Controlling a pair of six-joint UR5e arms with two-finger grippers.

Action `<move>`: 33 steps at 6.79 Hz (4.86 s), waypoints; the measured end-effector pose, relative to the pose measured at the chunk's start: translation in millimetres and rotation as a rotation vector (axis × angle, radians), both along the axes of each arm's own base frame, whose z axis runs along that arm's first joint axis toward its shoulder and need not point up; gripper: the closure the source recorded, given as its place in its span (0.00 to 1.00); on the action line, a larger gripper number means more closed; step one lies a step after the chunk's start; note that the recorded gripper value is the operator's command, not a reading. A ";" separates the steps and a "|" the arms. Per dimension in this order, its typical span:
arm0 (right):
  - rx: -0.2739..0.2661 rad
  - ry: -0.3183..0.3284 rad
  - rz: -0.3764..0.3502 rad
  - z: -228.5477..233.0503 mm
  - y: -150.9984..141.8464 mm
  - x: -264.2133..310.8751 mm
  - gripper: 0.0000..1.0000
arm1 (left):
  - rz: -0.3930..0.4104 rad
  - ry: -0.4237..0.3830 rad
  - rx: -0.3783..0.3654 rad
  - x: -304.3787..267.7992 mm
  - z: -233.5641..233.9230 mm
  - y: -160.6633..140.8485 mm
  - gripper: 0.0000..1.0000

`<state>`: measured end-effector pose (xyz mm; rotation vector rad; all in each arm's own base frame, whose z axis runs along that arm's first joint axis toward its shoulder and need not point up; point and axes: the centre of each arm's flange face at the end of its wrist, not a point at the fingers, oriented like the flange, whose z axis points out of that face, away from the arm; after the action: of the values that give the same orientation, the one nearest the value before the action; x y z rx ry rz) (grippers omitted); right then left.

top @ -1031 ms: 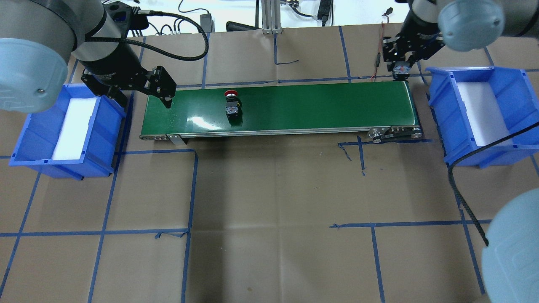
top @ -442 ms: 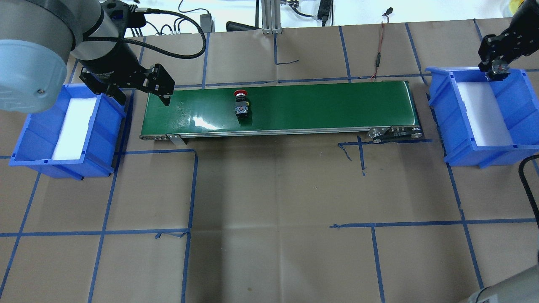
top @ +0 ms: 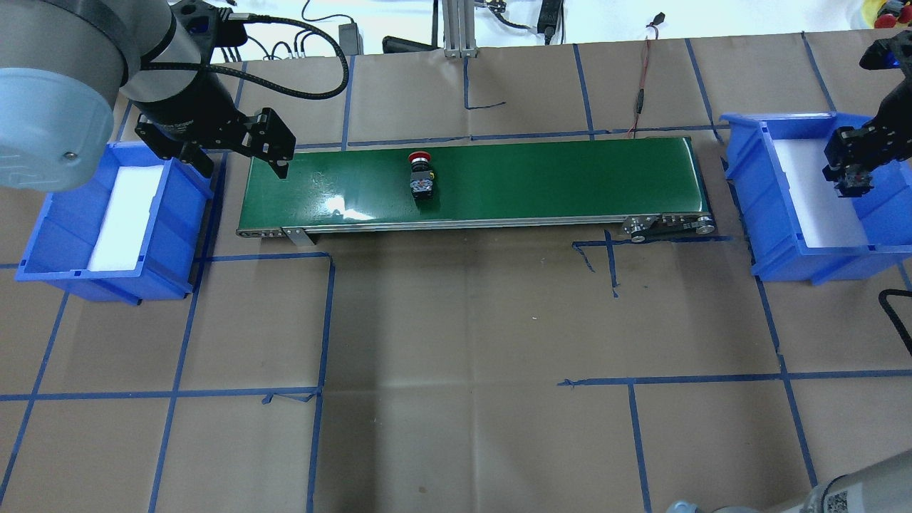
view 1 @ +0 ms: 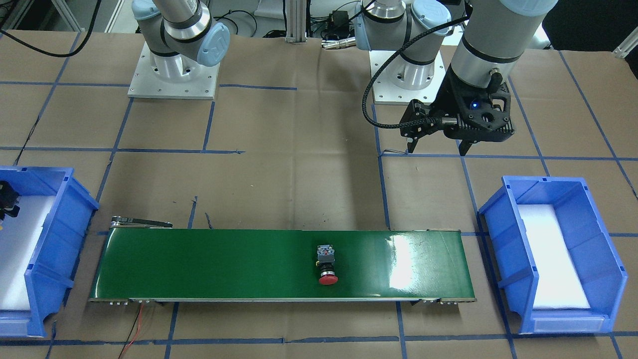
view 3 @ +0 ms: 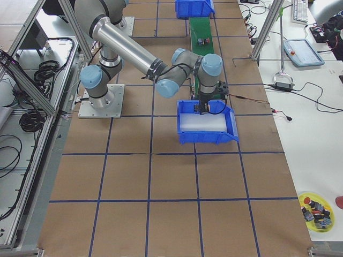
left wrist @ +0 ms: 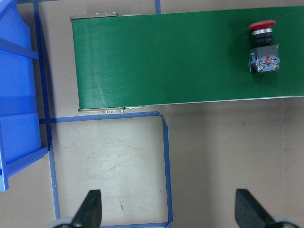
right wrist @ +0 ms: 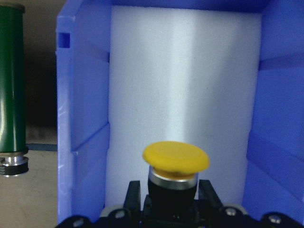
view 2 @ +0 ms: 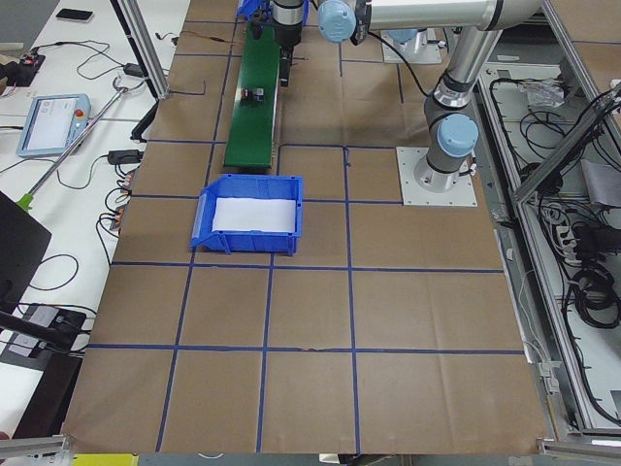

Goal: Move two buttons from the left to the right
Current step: 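Carry the yellow button with the right gripper into the far bin, then release the yellow button in the bin and raise the right gripper, then move the right gripper to the red button on the belt and grasp it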

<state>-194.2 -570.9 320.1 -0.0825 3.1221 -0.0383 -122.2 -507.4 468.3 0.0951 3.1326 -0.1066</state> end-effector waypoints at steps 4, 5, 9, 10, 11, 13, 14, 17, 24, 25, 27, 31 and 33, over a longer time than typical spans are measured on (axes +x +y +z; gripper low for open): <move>0.040 -0.025 0.024 -87.9 0.6 -12.4 0.93 | 0.002 0.000 -0.002 0.0 0.9 -1.0 0.00; 0.061 -0.030 0.025 -98.4 5.0 -10.8 0.82 | 0.003 0.000 -0.002 0.1 1.1 -1.6 0.00; 0.112 -0.013 0.014 -107.1 15.6 -8.9 0.00 | 0.010 -0.001 0.000 -0.4 0.0 -7.4 0.00; 0.111 -0.010 0.012 -104.5 15.0 -9.4 0.00 | 0.011 -0.001 0.001 -0.4 0.0 -8.2 0.00; 0.101 -0.003 0.013 -96.7 12.8 -9.5 0.00 | 0.011 -0.001 0.001 -0.5 -0.2 -8.9 0.00; 0.081 0.010 -0.026 -49.0 7.9 -7.9 0.00 | 0.011 -0.001 0.001 -0.4 -0.2 -10.0 0.00; 0.089 0.008 -0.040 -17.1 4.1 -3.1 0.00 | 0.011 -0.001 0.000 -0.4 0.0 -10.3 0.00; 0.055 0.069 -0.018 75.7 -32.0 50.2 0.00 | 0.011 -0.001 0.000 -0.4 0.1 -10.5 0.00; -0.025 0.065 -0.105 106.7 -40.4 330.0 0.00 | 0.011 -0.002 -0.001 -0.3 0.4 -10.3 0.00; -0.026 0.053 -0.095 105.7 -33.7 336.5 0.00 | 0.011 -0.002 -0.001 -0.3 0.6 -10.2 0.00; -0.047 0.018 -0.085 82.1 -16.4 341.5 0.00 | 0.011 -0.002 -0.001 -0.3 0.9 -9.9 0.00; -0.063 0.002 -0.097 22.0 -27.9 337.1 0.00 | 0.011 -0.001 0.005 0.0 -2.3 -10.4 0.00; -0.045 0.002 -0.102 2.3 -51.4 336.9 0.00 | 0.012 0.000 0.009 0.3 -3.7 -12.6 0.00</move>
<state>142.7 -622.3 322.4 0.0764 3.1253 -0.1108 -122.0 -520.0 464.6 0.0761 3.1335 -0.0932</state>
